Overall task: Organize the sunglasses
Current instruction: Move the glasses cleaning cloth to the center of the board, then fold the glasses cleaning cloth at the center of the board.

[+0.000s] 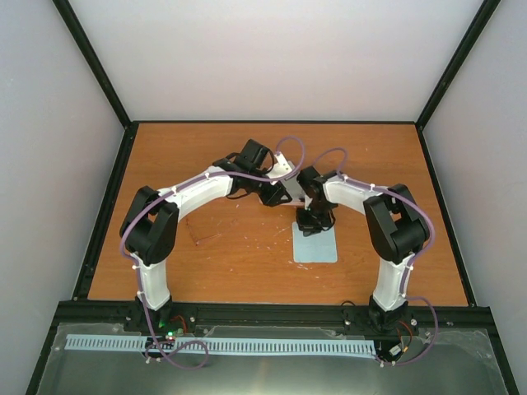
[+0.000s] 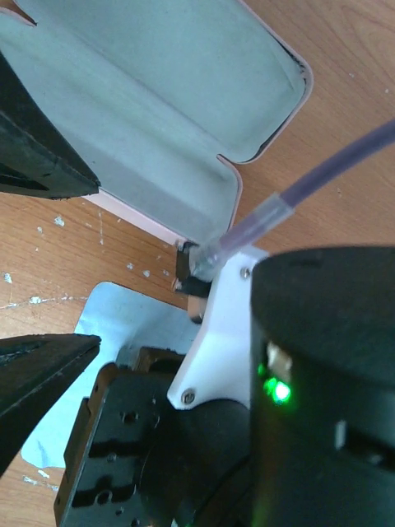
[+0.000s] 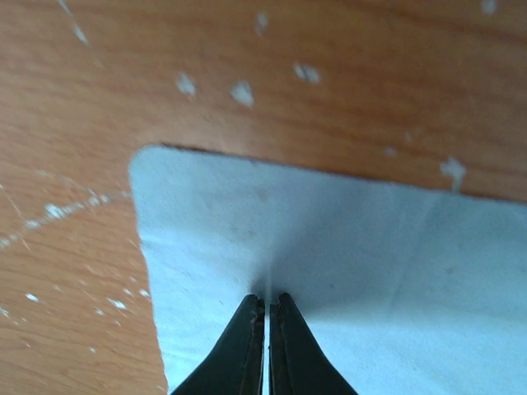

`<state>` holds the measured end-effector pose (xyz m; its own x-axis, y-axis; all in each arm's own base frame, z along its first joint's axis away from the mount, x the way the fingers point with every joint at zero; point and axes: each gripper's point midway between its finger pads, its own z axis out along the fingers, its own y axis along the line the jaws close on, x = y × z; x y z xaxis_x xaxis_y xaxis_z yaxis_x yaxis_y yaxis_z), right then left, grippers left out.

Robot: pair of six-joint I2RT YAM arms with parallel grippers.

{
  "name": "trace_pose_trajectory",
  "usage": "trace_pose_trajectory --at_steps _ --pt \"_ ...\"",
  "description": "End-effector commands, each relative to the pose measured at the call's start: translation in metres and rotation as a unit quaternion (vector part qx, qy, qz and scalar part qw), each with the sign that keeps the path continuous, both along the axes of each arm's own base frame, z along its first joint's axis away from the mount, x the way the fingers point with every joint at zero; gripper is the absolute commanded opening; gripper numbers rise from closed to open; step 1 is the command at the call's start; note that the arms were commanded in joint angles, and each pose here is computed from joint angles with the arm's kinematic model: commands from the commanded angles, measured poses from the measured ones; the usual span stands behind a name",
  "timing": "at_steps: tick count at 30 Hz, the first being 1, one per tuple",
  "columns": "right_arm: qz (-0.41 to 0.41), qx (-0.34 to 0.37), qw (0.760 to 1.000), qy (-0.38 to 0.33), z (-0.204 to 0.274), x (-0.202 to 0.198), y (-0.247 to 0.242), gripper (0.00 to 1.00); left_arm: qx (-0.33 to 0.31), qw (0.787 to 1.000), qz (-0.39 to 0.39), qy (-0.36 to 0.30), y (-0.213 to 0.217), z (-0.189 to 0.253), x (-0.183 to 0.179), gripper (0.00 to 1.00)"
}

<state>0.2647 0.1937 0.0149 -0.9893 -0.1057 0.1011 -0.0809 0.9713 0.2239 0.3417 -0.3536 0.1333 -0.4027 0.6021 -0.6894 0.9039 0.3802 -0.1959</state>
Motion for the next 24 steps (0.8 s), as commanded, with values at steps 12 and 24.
trace_pose_trajectory --at_steps 12,24 --pt "-0.017 -0.024 0.995 -0.095 0.082 0.03 -0.019 0.26 0.007 1.0 -0.012 -0.014 -0.001 -0.001 0.003 0.37" --pt "-0.032 -0.073 0.994 -0.069 0.028 0.028 -0.1 0.27 0.029 0.999 -0.017 0.017 -0.003 -0.03 -0.007 0.34"
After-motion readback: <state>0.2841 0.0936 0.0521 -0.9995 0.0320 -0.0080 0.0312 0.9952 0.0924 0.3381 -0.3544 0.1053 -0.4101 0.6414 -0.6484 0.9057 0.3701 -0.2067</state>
